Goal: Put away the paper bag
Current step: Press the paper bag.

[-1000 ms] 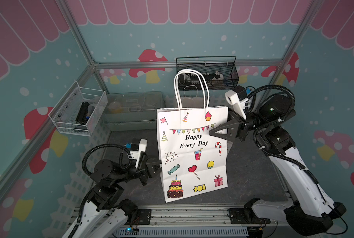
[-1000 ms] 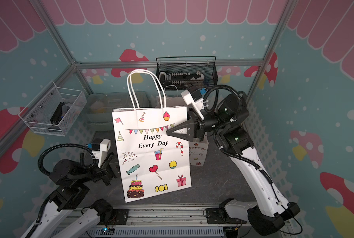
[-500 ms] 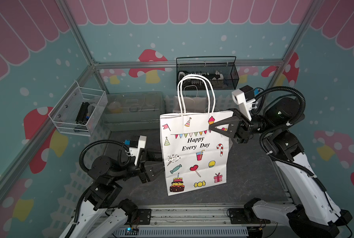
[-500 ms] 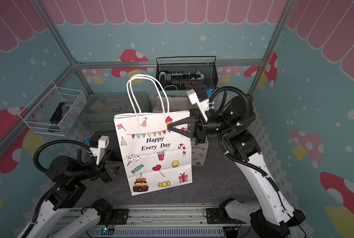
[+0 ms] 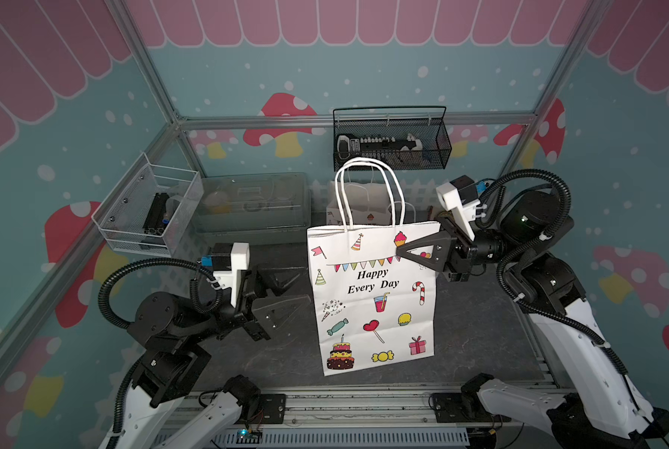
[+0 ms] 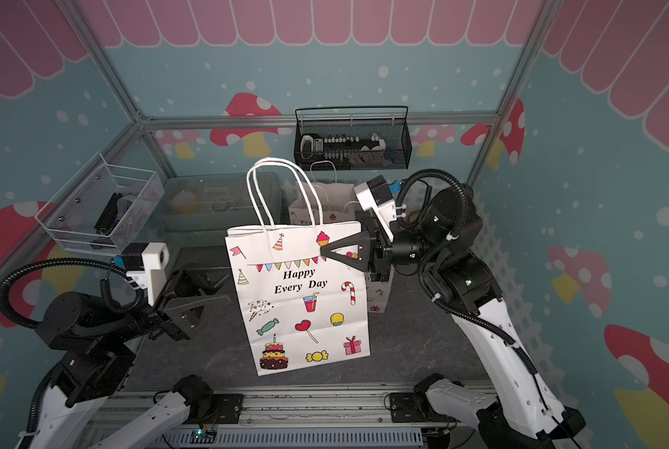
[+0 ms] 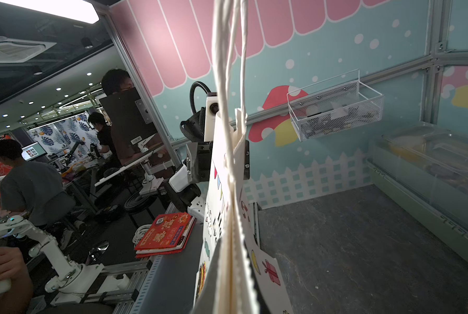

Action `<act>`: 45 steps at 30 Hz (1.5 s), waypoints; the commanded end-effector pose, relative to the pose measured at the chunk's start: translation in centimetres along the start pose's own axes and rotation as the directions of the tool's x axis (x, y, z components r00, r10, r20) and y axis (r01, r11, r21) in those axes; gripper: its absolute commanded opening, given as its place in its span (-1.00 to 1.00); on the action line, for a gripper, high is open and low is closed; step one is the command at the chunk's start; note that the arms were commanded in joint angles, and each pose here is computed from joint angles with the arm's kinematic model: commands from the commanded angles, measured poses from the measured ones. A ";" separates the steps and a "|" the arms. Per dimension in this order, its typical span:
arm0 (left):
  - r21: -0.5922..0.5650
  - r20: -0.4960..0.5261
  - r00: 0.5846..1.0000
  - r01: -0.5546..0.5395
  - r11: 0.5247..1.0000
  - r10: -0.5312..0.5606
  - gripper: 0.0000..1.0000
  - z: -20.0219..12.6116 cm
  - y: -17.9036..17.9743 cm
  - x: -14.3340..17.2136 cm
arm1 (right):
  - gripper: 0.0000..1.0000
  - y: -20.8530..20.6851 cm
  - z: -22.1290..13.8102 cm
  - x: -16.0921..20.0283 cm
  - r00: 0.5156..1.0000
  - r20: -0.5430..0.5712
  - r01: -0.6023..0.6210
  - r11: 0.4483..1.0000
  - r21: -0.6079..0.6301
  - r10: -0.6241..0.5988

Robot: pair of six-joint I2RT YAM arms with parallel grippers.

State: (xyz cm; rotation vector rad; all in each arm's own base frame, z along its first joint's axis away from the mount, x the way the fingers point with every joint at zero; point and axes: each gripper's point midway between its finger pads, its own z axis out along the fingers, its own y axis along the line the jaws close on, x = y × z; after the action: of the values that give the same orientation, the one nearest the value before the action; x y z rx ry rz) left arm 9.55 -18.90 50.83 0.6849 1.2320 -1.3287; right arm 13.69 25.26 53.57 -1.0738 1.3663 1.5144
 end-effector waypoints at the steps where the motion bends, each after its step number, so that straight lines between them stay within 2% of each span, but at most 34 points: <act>1: -0.031 0.097 0.994 -0.048 0.998 0.050 0.58 -1.4 -1.5 -2.8 | -1.00 0.2 -0.1 0.4 1.000 -0.003 0.018 1.000 0.006 -0.018; 5: -0.033 0.085 0.995 -0.053 0.998 0.055 0.72 -1.1 -1.5 -3.1 | -1.00 0.7 -0.2 0.4 1.000 -0.001 0.022 1.000 -0.004 -0.022; 8: -0.055 0.048 0.998 -0.034 0.998 0.036 0.83 0.1 0.0 -2.5 | -1.00 1.2 -0.3 0.4 1.000 0.001 0.021 0.999 -0.024 -0.021; 12: -0.022 -0.010 1.000 0.008 1.000 -0.008 0.96 2.1 1.2 -1.9 | -1.00 1.3 -0.3 0.6 1.000 0.000 0.005 0.999 -0.039 -0.005; 18: -0.008 -0.057 0.997 0.058 0.998 -0.059 0.95 3.8 2.4 -1.3 | -1.00 1.4 -0.4 1.1 1.000 -0.008 -0.005 0.999 -0.045 0.004; 21: 0.000 -0.057 0.997 0.052 0.999 -0.052 0.82 3.9 2.3 -1.6 | -1.00 1.2 -0.3 1.5 1.000 -0.012 -0.014 0.999 -0.044 0.014; 28: 0.011 -0.080 0.995 0.068 0.998 -0.067 0.01 4.4 2.6 -1.1 | -1.00 0.2 -0.2 2.2 0.999 -0.019 -0.026 1.000 -0.014 0.026; 30: 0.008 -0.084 0.994 0.072 0.997 -0.071 -0.16 4.4 2.7 -0.9 | -1.00 0.1 -0.2 2.3 0.999 -0.022 -0.025 1.000 -0.008 0.025; 32: 0.010 -0.088 0.993 0.077 0.997 -0.076 -0.21 4.5 2.8 -0.8 | -1.00 0.1 -0.3 2.2 1.000 -0.020 -0.023 1.000 -0.003 0.023; 40: 0.023 -0.120 0.988 0.100 0.995 -0.096 -0.21 5.2 3.2 0.0 | -1.00 -0.4 -0.2 2.1 0.999 -0.014 -0.029 0.999 0.016 0.029; 43: 0.032 -0.135 0.986 0.106 0.994 -0.101 -0.33 5.5 3.3 0.5 | -1.00 -0.5 -0.2 2.1 0.999 -0.013 -0.030 0.999 0.020 0.030; 45: 0.025 -0.137 0.985 0.106 0.994 -0.102 -0.57 5.5 3.6 0.7 | -1.00 -0.5 -0.2 2.1 0.999 -0.013 -0.033 0.999 0.021 0.034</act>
State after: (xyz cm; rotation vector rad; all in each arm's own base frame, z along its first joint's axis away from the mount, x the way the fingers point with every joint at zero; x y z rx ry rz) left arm 14.77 -23.43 50.83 0.7242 1.3802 -1.3996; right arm 13.98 25.29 50.89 -1.0428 1.4412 1.5292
